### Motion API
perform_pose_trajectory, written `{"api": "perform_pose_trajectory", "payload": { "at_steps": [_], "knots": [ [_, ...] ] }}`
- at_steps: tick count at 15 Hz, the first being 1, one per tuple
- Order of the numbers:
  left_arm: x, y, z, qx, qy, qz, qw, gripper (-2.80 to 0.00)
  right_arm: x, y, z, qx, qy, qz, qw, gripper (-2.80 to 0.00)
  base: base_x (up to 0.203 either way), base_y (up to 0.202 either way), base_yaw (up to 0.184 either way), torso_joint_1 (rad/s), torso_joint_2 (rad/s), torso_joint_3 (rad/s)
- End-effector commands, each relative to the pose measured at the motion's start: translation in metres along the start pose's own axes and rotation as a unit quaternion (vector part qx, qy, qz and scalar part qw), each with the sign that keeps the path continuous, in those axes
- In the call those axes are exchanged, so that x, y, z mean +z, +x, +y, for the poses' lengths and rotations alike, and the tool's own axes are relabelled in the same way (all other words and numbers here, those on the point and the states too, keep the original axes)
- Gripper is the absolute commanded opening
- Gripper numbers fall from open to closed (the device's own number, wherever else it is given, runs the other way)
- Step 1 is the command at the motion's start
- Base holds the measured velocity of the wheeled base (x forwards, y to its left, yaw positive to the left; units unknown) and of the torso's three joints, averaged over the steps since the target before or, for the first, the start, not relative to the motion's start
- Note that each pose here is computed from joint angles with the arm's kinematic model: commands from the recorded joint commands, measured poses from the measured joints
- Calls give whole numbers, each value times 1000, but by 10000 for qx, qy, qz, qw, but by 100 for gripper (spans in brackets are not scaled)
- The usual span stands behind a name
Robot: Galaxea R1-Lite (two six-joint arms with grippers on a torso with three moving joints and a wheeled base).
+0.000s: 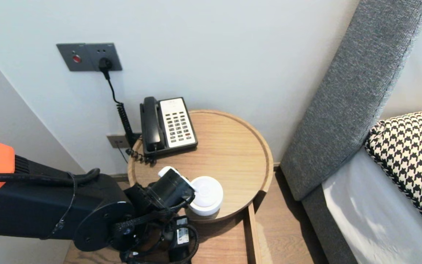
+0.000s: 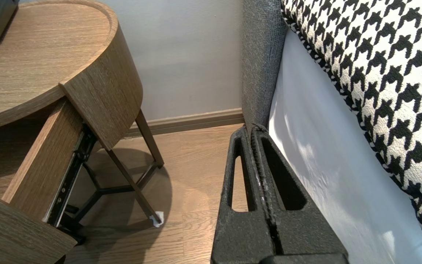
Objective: Take the remote control out of the drawer one by one and place them on the table
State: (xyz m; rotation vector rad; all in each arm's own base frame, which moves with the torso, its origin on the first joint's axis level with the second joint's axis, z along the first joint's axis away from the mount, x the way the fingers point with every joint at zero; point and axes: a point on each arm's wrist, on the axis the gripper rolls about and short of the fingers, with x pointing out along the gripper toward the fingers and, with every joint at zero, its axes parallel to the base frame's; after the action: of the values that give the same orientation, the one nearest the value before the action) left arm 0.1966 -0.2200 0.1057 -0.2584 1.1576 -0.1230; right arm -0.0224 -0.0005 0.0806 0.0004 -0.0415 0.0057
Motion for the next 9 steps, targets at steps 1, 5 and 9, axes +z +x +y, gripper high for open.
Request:
{"api": "perform_pose_trajectory", "payload": {
  "at_steps": [1,5,9],
  "knots": [
    [-1,6,1,40,-33,19,10000,0,-7,2,0,2,-1,131,9999,-280,0,0,0,0,0,0],
    [-2,9,-1,24,55,17,10000,0,-7,2,0,2,-1,131,9999,-280,0,0,0,0,0,0],
    [-9,17,2,87,110,60,9999,0,-7,2,0,2,-1,131,9999,-280,0,0,0,0,0,0]
  ]
}}
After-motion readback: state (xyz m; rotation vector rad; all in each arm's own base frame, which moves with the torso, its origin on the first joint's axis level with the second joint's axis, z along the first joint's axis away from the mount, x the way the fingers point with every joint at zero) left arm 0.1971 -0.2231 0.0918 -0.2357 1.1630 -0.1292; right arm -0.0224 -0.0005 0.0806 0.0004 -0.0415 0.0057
